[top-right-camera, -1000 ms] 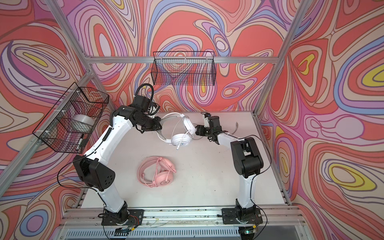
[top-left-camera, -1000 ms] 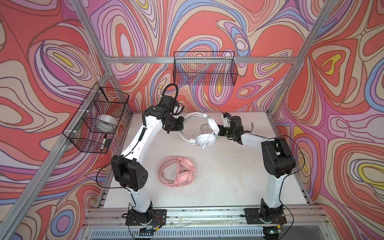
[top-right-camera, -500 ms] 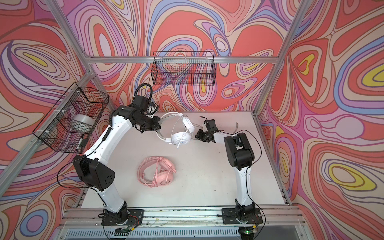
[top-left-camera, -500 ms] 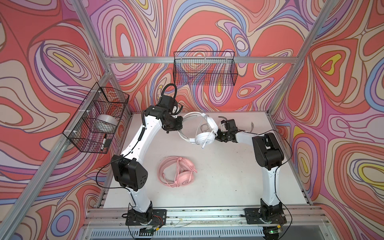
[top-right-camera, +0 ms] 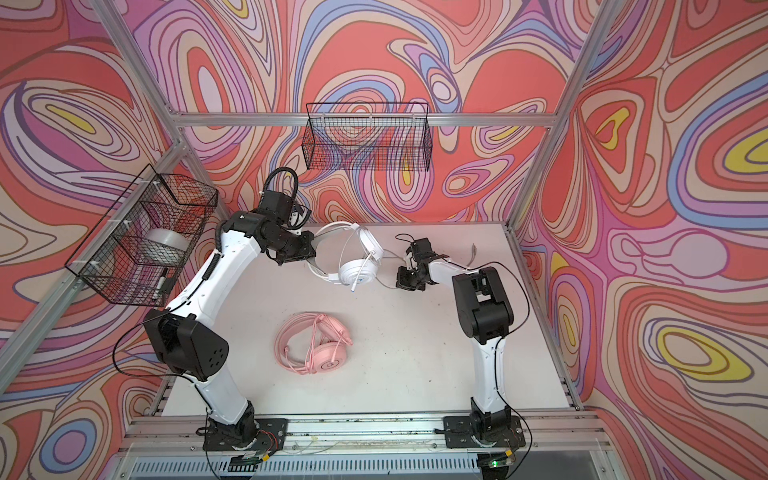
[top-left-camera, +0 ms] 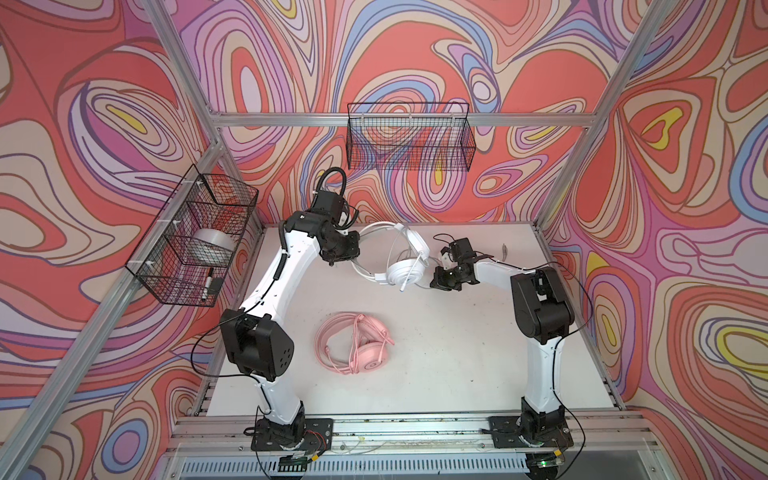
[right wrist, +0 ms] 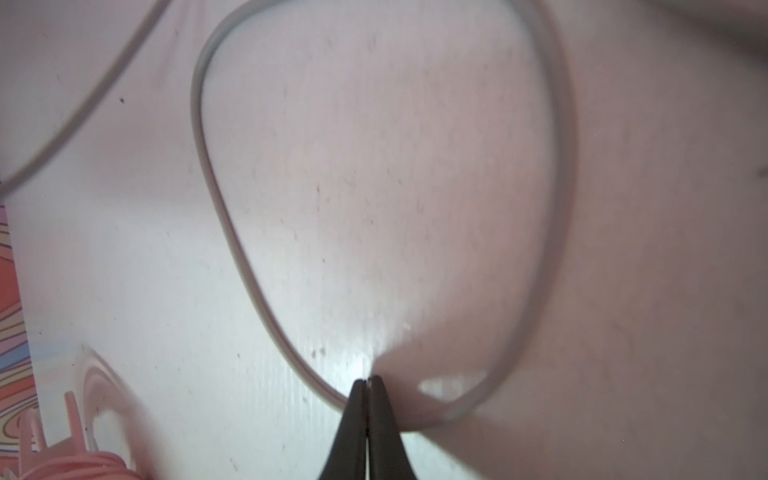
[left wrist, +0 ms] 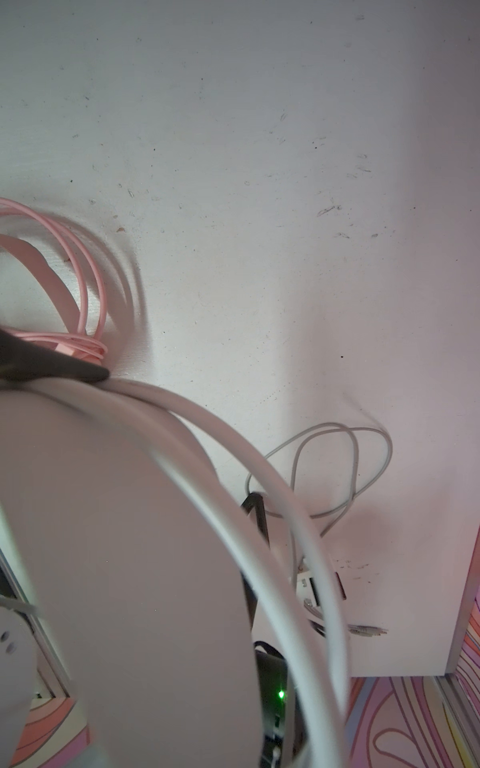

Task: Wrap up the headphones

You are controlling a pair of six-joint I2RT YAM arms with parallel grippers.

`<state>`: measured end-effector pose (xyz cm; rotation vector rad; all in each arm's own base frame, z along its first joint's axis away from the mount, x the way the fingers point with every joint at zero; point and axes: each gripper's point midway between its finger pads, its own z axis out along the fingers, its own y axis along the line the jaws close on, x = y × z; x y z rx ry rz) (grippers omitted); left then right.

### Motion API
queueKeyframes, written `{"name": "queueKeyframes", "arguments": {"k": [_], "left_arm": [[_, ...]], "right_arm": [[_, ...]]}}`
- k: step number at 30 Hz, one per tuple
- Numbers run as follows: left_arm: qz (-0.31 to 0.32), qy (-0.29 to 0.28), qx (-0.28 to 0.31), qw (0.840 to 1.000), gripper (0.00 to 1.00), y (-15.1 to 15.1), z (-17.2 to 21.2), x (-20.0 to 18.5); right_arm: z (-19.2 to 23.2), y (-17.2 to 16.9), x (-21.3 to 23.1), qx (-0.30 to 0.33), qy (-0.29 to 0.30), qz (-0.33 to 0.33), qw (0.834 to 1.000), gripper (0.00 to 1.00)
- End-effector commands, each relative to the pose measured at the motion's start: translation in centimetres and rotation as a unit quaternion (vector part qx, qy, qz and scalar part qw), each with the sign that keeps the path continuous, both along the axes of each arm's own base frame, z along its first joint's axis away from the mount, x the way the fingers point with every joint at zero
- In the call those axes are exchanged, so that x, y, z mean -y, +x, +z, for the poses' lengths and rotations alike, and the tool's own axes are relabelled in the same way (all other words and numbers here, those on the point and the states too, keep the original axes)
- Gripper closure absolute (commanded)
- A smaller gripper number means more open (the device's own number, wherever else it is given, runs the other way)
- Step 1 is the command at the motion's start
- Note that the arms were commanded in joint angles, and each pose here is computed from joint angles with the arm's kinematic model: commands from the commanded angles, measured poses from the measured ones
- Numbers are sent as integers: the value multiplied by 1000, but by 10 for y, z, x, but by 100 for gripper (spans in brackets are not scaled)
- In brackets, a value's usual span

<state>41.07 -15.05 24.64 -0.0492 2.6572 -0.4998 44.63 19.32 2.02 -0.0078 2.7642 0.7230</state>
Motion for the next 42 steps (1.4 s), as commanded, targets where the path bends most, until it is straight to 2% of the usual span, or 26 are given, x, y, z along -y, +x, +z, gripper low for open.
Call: {"name": "queueKeyframes", "arguments": {"k": [1,7,12,15,18,23,29,32,35,42], "left_arm": [[10,-21,18,1000,100,2,13,1],[16,-15,17,1000,100,2,11,-3],[21,-13,17,1000,100,3,10,-7],[21,-13,17,1000,100,4,10,-7],[21,-11,13,1000,100,4,6,-8],[19,-7,8,1000,100,3,4,-8],[16,-9,6,1000,100,2,2,-7],[16,-12,6,1000,100,1,0,-7],[15,-15,3,1000,100,1,-1,-6],[17,-17,3,1000,100,1,-1,-5]], "right_arm": [[-40,-72,41,-127,-107,35,985,96],[-32,-111,74,-189,-170,65,965,98],[-21,-142,105,-231,-243,86,938,99],[-12,-155,122,-247,-283,90,922,99],[-2,-157,136,-241,-314,84,914,99],[21,-133,146,-194,-319,56,926,97],[58,-82,121,-79,-240,37,967,77],[65,-62,115,-46,-231,36,971,70],[60,-48,107,-39,-217,50,974,64],[48,-16,95,-5,-199,60,978,62]]}}
